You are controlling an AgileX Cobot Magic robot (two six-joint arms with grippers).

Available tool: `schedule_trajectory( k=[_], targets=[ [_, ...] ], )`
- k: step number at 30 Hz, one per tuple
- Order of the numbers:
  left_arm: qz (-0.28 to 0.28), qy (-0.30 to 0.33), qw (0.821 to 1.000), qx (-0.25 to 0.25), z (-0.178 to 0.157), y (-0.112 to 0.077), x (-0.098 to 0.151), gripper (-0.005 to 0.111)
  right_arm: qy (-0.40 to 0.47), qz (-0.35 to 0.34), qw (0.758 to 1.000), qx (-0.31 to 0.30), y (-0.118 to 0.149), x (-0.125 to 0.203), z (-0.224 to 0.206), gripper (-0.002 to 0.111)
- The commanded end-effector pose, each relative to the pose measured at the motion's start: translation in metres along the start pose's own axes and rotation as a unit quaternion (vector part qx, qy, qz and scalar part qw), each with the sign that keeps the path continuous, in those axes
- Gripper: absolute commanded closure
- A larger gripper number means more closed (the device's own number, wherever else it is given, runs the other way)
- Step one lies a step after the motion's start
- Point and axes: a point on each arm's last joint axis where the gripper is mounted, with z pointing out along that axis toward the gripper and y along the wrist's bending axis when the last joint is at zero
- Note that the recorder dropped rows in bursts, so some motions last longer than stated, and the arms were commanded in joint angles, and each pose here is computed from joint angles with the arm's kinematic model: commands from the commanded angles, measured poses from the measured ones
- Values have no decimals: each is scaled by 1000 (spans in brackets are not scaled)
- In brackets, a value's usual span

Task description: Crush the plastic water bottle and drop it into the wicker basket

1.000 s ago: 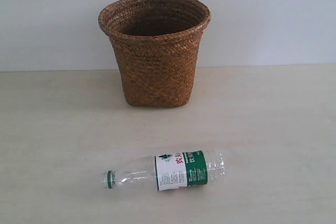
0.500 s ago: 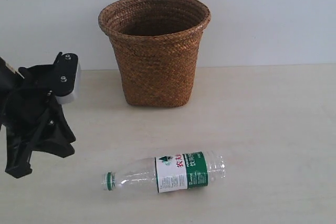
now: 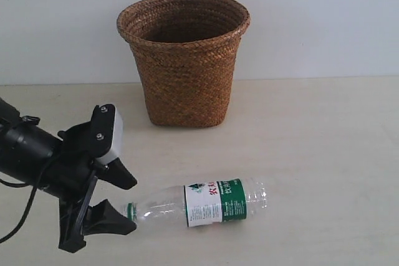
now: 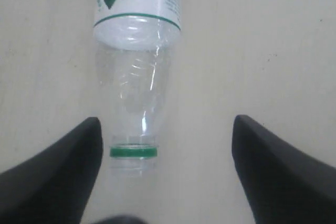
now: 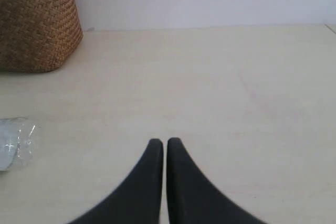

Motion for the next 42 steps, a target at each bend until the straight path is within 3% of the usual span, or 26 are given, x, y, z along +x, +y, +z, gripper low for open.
schedule_trajectory(
  k=[1,17,34,37,42],
  targets=[
    [-12,11,1000,-5,12,3,8,41,-8,1,1000,1,0,-1,0,108],
    [-19,23,1000,4,52,11,34,41,-8,1,1000,1,0,-1,0,108],
    [-21,31,999,-5,55,14,36,51,-8,1,1000,1,0,-1,0,108],
    [-21,31,999,-5,55,14,36,61,-8,1,1000,1,0,-1,0,108],
    [-22,28,999,0,55,13,35,93,-8,1,1000,1,0,-1,0,108]
  ],
)
